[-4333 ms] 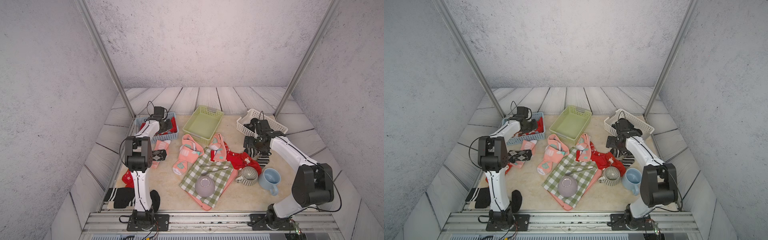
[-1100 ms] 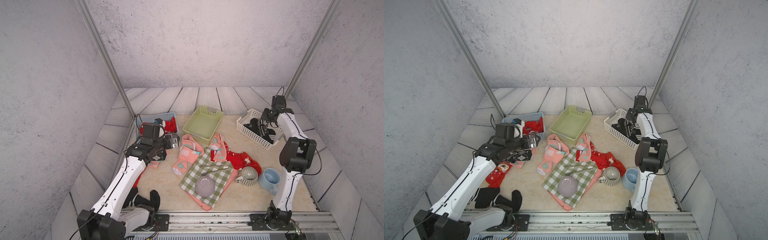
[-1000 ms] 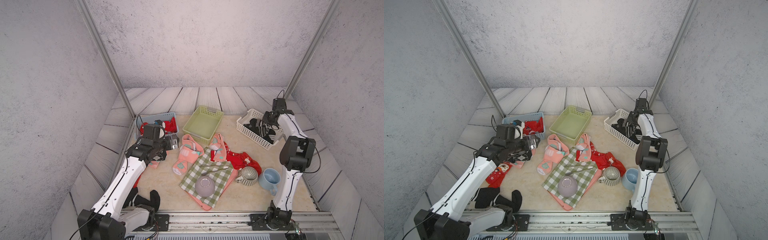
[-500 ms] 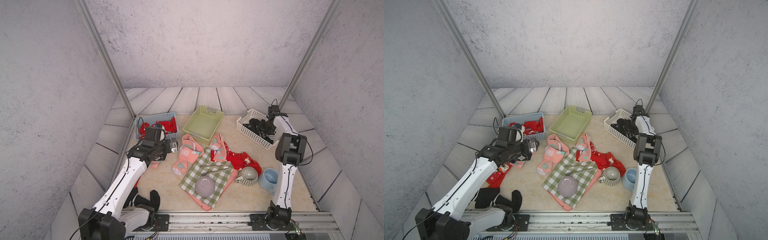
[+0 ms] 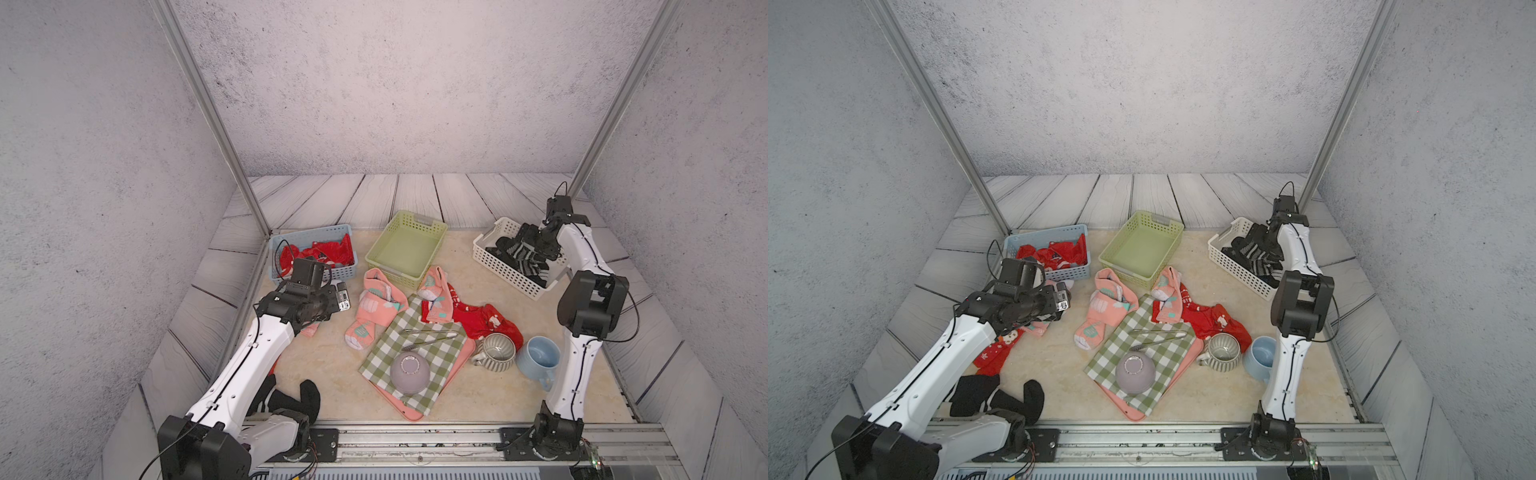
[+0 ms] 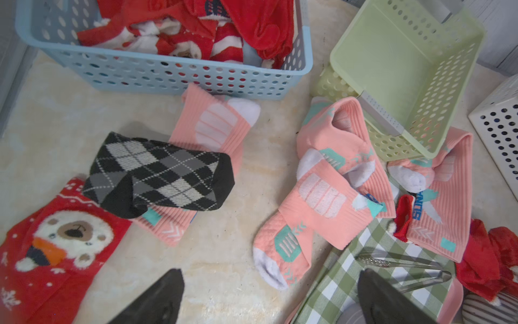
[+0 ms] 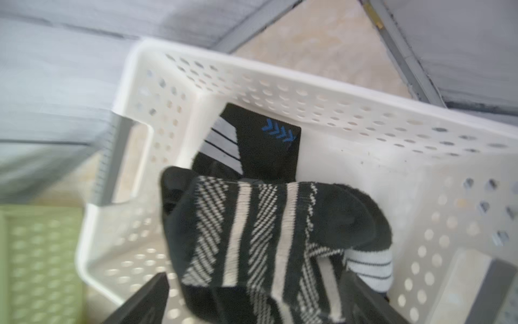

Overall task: Sort the socks into the basket by color
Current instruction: Place the sock in the bin.

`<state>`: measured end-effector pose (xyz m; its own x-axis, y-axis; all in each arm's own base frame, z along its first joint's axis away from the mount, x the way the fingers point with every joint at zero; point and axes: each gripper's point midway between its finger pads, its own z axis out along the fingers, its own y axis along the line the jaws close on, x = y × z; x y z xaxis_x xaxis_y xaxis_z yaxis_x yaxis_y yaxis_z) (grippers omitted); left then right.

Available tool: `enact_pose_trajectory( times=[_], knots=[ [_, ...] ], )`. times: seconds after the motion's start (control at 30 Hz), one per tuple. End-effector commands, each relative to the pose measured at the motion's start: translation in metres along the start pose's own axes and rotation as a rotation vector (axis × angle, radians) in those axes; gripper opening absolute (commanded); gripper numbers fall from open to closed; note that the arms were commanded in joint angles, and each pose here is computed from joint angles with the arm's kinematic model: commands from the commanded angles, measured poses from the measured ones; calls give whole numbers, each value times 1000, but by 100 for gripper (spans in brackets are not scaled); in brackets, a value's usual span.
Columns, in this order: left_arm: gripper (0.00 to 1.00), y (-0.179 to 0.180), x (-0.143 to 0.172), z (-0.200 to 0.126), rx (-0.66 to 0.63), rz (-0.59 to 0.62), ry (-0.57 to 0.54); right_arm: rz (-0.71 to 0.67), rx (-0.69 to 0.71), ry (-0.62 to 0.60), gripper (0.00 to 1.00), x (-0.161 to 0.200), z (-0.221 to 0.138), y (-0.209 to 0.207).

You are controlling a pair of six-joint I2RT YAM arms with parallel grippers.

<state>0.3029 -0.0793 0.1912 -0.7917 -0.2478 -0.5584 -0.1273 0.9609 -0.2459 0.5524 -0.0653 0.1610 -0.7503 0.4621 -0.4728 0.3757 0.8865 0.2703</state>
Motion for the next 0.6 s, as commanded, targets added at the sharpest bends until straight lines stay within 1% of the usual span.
enact_pose_trajectory(
  times=[0.0,0.13,0.23,0.33,0.47,0.57],
  knots=[
    [100,18,16,-1,-83,-42,35,-25,-42,-61,99,-11,-40,21],
    [100,30,22,0,-145,-77,43,-76,-52,-82,99,-4,-60,42],
    [100,32,21,-2,-151,-89,34,-135,-77,-81,99,11,-70,67],
    [100,26,13,-4,-118,-89,0,-193,-110,-70,99,29,-76,95],
    [100,21,-1,-13,-103,-39,-45,-311,-216,-32,99,69,-88,147],
    [100,9,-25,-34,-25,11,-146,-435,-330,5,100,118,-101,195]
  ],
)
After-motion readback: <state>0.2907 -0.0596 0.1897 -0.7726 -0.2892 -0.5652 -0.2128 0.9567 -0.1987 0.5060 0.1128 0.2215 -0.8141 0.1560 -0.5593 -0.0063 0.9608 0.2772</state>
